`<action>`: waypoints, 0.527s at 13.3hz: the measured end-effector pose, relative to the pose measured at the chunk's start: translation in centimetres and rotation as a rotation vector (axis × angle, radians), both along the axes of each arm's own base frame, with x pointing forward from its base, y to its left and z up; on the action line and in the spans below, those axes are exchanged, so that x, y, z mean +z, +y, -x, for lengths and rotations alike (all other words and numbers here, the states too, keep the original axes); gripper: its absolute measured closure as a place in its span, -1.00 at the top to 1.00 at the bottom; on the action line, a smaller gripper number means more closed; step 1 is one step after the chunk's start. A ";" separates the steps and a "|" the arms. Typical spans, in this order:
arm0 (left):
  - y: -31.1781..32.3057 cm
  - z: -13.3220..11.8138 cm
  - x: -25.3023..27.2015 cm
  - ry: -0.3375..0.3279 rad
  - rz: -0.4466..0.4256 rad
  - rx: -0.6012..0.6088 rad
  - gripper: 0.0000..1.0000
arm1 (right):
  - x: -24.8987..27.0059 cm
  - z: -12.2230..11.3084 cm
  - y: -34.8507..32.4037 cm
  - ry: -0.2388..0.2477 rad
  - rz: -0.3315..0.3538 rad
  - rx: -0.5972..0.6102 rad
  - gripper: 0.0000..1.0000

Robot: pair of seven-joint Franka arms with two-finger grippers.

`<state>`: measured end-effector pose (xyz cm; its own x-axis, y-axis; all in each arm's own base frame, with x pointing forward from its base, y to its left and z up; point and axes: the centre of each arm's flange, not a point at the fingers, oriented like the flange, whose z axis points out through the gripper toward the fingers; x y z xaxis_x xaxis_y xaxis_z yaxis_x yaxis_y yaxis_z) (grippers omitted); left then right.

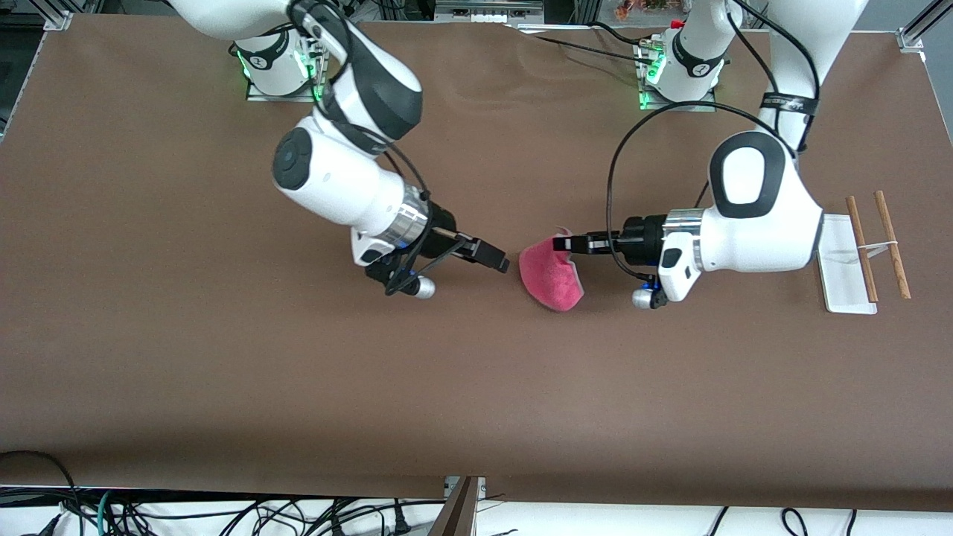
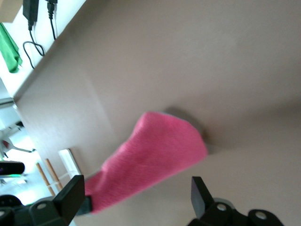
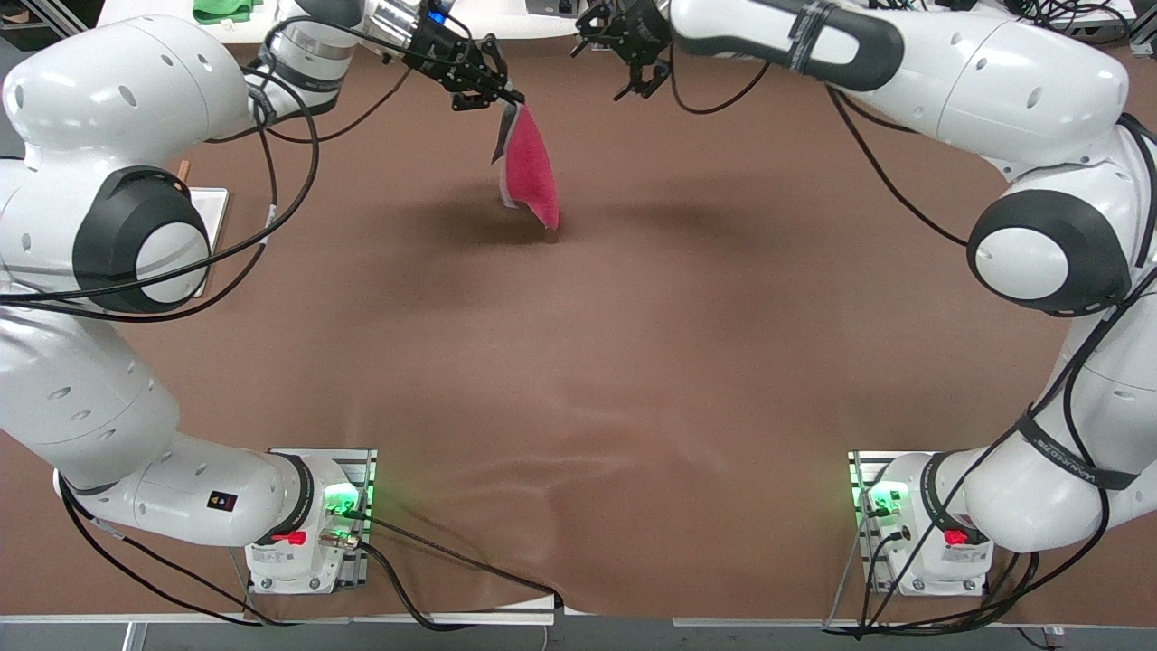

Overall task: Pass towel and hang on rack
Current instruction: 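Grasp the towel with the left gripper while the right gripper releases it, then carry the towel with the left gripper over the wooden rack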

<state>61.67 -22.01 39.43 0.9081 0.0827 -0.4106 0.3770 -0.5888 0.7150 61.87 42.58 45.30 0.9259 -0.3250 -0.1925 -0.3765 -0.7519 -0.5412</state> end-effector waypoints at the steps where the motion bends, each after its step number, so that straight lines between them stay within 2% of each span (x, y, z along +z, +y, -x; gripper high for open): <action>1: 1.6 -0.2 0.3 0.004 -0.012 -0.007 -0.96 | 0.8 -0.8 -1.8 -0.006 0.029 0.053 1.00; 4: 7.0 -0.5 1.8 0.026 -0.039 -0.038 -0.96 | 1.4 -3.4 -9.2 -0.045 0.153 0.206 1.00; 7: 10.3 0.2 4.2 -0.013 -0.141 -0.119 -0.96 | 0.2 -5.4 -17.9 -0.040 0.316 0.349 1.00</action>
